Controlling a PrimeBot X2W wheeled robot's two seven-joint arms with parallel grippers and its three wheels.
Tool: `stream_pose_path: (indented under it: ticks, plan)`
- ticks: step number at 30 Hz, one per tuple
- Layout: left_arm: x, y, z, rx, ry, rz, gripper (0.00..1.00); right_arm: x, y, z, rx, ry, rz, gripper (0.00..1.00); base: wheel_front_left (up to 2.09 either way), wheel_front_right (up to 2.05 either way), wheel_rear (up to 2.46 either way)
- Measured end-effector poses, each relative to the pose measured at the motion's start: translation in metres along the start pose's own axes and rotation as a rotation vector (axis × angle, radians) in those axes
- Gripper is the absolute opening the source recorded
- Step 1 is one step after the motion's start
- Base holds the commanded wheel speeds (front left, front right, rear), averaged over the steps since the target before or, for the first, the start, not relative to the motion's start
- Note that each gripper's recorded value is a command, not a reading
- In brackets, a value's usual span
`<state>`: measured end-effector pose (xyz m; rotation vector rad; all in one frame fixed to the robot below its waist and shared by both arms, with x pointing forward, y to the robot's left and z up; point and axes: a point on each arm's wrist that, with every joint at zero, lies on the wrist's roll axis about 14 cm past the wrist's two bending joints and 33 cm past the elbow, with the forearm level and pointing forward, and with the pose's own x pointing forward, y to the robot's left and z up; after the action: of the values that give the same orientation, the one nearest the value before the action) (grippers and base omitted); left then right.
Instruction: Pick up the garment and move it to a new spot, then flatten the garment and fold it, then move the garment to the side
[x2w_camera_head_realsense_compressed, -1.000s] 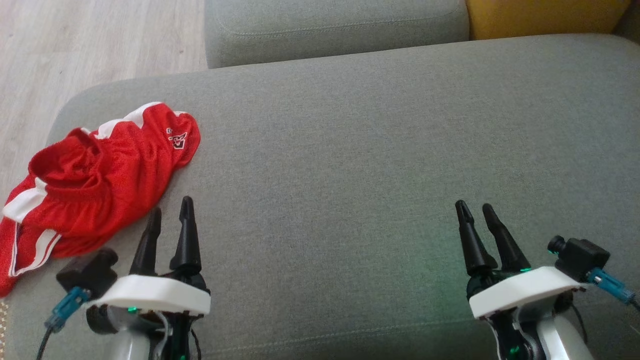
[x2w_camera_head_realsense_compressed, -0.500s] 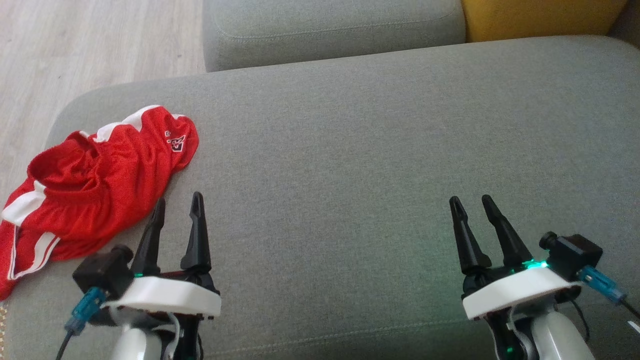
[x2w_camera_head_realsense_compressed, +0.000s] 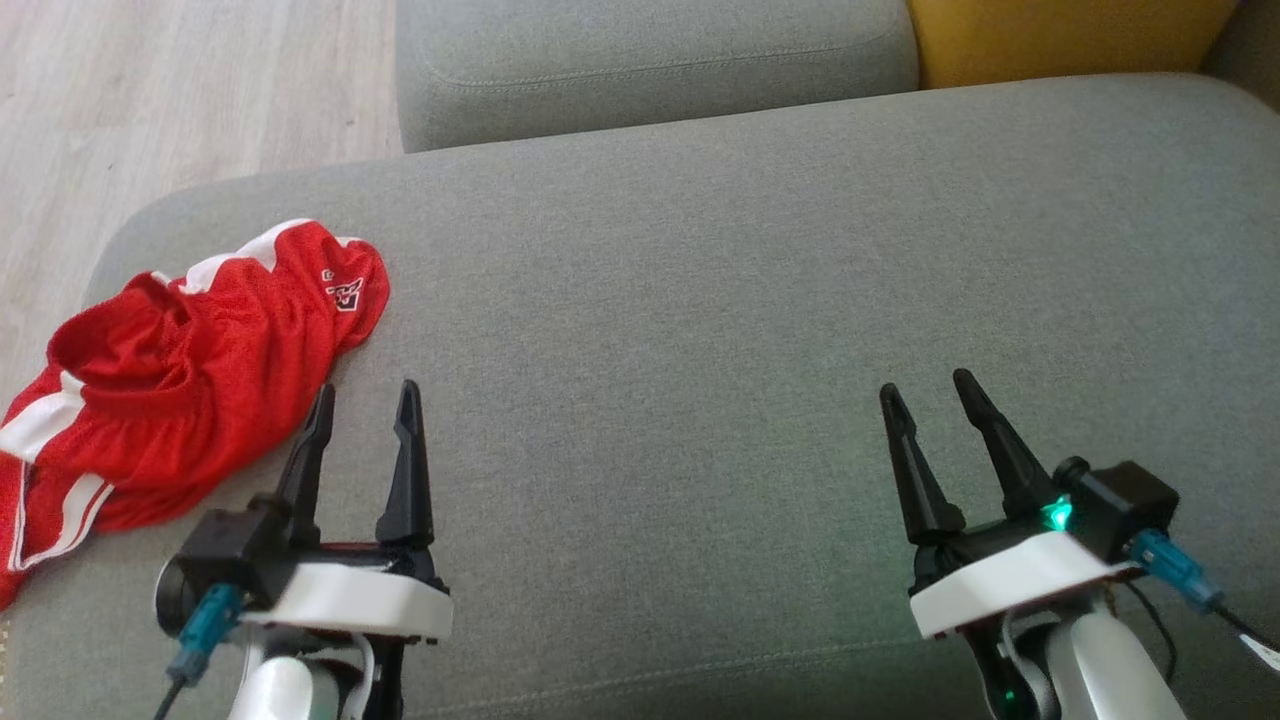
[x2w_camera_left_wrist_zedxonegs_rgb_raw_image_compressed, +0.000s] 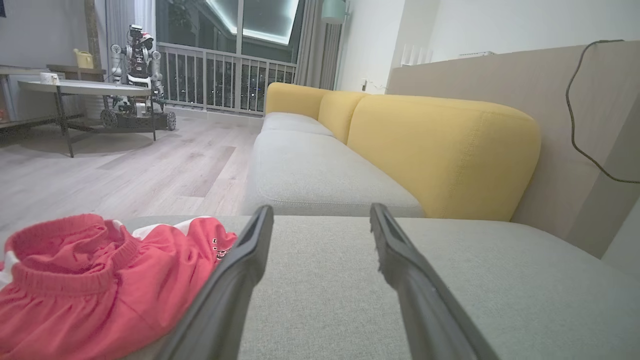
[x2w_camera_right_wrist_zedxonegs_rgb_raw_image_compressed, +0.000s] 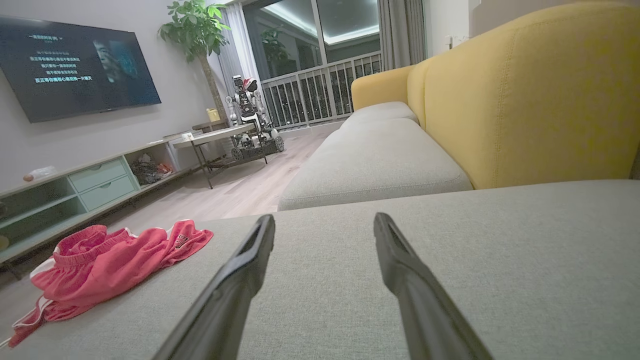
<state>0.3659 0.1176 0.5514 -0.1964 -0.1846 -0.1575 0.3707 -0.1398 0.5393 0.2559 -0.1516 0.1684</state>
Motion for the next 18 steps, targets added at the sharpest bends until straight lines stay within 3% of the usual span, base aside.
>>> stream_pose_path:
  ticks: [11, 18]
  plan:
    - [-0.0005, -0.0104, -0.0055, 0.09, 0.001, -0.052, 1.0, -0.0007, 0.0063, 0.0057, -0.114, -0.027, 0.034, 1.0, 0.0, 0.0, 0.0]
    - [-0.0013, -0.0096, -0.0078, 0.092, 0.008, -0.05, 1.0, 0.0004, 0.0073, 0.0056, -0.127, -0.026, 0.039, 1.0, 0.0, 0.0, 0.0]
